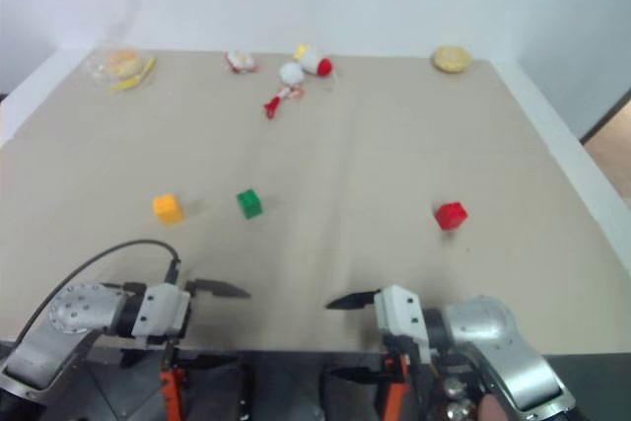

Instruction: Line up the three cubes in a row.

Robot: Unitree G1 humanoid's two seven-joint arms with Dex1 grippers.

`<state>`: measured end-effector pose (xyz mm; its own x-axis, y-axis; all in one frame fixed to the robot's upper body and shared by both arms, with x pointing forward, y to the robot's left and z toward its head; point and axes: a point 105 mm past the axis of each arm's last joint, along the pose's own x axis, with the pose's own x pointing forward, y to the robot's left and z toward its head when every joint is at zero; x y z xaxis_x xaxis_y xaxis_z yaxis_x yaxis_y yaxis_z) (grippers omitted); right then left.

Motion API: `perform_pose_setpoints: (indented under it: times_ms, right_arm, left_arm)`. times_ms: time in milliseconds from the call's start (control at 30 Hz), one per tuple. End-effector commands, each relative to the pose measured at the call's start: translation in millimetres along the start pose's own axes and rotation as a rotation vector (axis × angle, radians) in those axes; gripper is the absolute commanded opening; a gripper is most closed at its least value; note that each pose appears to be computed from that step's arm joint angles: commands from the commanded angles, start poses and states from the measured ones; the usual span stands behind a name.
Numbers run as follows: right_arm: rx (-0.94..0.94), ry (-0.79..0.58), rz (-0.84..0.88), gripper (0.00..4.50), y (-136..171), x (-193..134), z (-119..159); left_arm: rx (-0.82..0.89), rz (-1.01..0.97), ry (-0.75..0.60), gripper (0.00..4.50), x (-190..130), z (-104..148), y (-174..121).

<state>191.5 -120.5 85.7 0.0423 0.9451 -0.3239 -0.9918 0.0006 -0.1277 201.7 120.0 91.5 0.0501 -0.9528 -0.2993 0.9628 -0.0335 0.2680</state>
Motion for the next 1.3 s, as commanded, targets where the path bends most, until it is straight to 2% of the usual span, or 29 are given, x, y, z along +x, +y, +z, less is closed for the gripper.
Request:
perform_pose_setpoints:
  times_ms: [33,200,533,667,767,867,967,1067,1300]
  right_arm:
    - [-0.027,-0.019,0.0,4.5,1,-1,4]
    - [-0.026,-0.035,-0.021,4.5,-2,-1,8]
    - [-0.009,-0.078,-0.084,4.5,-6,-5,20]
    - [0.029,-0.155,-0.269,4.5,-37,-25,44]
    - [0.014,-0.237,-0.539,4.5,-82,-55,65]
    - [0.048,-0.286,-0.816,4.5,-120,-93,74]
    - [0.116,-0.204,-1.066,4.5,-142,-134,57]
    - [0.185,-0.129,-1.219,4.5,-151,-162,39]
    - [0.321,-0.004,-1.323,4.5,-151,-181,1]
  left_arm:
    - [0.043,-0.064,0.006,4.46,0,1,-11]
    - [0.055,-0.169,0.028,4.46,-1,-4,-25]
    - [0.022,-0.123,0.011,4.46,-4,-3,-19]
    - [-0.044,0.032,-0.057,4.46,-9,18,26]
    - [-0.074,0.156,-0.159,4.46,-5,44,67]
    - [-0.106,0.24,-0.273,4.46,6,69,94]
    - [-0.12,0.307,-0.366,4.46,31,85,110]
    - [-0.131,0.321,-0.426,4.46,56,95,116]
    - [-0.14,0.3,-0.492,4.46,86,109,123]
